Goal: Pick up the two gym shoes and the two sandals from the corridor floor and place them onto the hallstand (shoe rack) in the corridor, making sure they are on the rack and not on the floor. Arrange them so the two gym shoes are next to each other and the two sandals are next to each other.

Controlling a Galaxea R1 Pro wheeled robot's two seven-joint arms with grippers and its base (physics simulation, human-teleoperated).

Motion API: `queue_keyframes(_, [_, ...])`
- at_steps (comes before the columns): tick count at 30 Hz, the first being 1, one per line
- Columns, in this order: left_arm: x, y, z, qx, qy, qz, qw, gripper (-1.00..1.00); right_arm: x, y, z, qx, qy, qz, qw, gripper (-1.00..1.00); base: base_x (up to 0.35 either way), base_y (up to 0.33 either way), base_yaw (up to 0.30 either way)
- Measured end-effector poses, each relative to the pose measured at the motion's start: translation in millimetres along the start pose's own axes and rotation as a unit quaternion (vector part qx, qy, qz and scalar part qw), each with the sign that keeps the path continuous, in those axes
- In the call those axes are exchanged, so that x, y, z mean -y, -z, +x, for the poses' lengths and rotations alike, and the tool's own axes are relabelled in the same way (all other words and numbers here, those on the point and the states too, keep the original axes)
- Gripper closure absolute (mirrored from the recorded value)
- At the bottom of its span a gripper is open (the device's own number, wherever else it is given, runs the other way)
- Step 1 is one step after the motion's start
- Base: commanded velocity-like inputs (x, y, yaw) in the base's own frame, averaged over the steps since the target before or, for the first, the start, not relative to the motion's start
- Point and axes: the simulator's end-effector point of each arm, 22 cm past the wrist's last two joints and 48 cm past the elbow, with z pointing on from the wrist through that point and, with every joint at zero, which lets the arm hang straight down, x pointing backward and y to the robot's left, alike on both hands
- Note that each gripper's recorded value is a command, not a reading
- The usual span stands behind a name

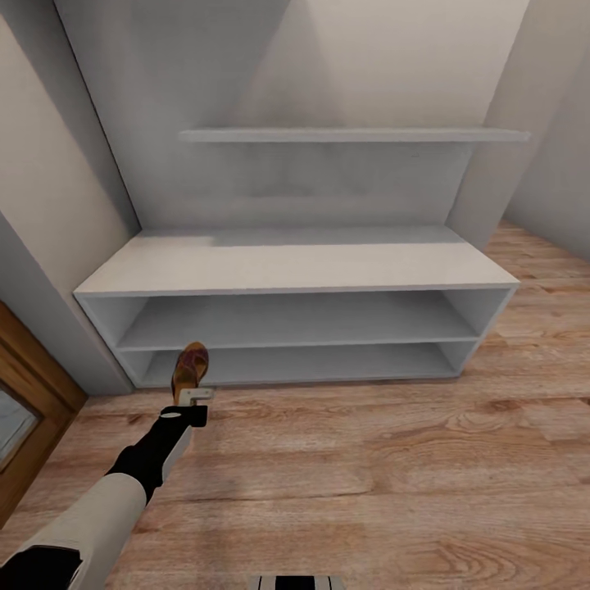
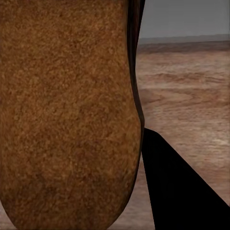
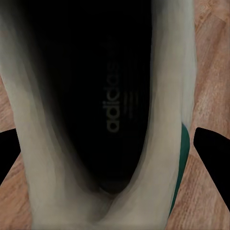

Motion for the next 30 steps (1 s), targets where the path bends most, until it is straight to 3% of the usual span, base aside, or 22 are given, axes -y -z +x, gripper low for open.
queue_keyframes(20, [2.4, 1.3, -4.4, 0.004, 0.001, -0.002, 1.0000, 1.00, -0.4, 0.1, 0.5, 0.000, 0.001, -0.001, 1.0000, 1.00, 0.221, 0.000, 0.000])
queue_keyframes(30, [0.0, 1.6, -6.5, 0.006, 0.002, -0.004, 1.0000, 1.00, -0.3, 0.2, 0.4, 0.000, 0.001, -0.001, 1.0000, 1.00, 0.318, 0.000, 0.000])
